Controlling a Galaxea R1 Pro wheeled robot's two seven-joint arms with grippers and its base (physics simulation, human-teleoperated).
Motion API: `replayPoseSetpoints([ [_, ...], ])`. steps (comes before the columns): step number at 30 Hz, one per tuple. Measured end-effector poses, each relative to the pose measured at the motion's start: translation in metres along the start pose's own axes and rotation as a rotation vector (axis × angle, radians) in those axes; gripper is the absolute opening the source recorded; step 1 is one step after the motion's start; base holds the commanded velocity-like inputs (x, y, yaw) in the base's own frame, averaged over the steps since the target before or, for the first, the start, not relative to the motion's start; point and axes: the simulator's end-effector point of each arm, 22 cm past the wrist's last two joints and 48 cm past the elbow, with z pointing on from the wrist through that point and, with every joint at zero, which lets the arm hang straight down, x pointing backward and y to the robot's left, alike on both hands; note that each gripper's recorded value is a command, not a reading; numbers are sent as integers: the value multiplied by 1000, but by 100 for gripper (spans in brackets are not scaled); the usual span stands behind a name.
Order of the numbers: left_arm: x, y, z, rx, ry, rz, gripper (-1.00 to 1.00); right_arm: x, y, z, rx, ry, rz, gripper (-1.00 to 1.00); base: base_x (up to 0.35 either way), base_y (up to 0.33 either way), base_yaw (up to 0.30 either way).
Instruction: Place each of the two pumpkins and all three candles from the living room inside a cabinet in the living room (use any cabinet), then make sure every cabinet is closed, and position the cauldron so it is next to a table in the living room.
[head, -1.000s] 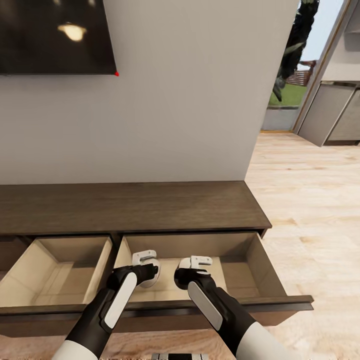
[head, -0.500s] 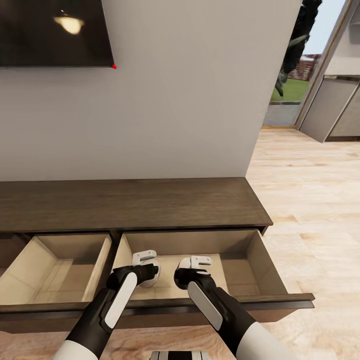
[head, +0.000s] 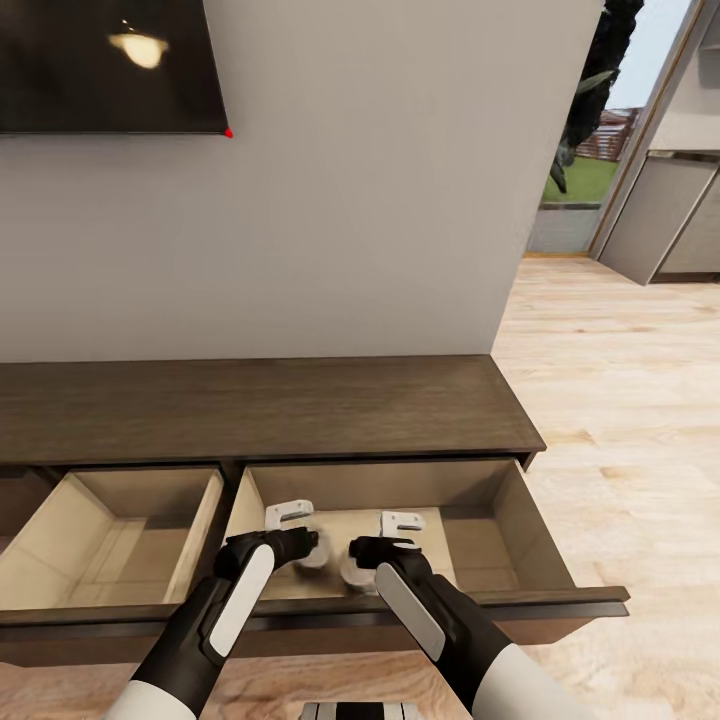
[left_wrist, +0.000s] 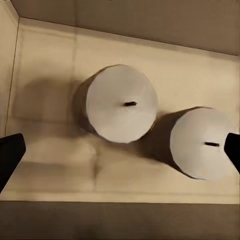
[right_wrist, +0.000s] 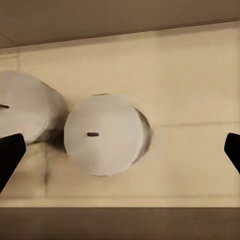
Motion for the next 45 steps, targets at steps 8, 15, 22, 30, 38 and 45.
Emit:
replayPoseSetpoints([
  [8, -9, -2, -9, 5, -23, 2, 100, -9, 2, -8, -2, -21, -2, 100, 0, 0, 0],
  [15, -23, -10, -26, 22, -48, 12, 100, -21, 3, -19, -3, -50, -6, 100, 0, 0, 0],
  [22, -36, -19, -47, 44, -55, 40, 100, -32, 5, -30, -5, -78, -8, 100, 0, 0, 0],
  [30, -50, -2, -63, 28, -19, -9, 100, -49, 10, -45, -17, -81, 0, 100, -71, 0, 0],
  [38, -67, 6, -81, 23, -14, -44, 100, -63, 13, -58, -19, -81, 4, 100, -114, 4, 0],
  [45, -78, 3, -93, 23, -15, -44, 100, -75, 15, -69, -20, -81, 7, 100, -104, 16, 0],
])
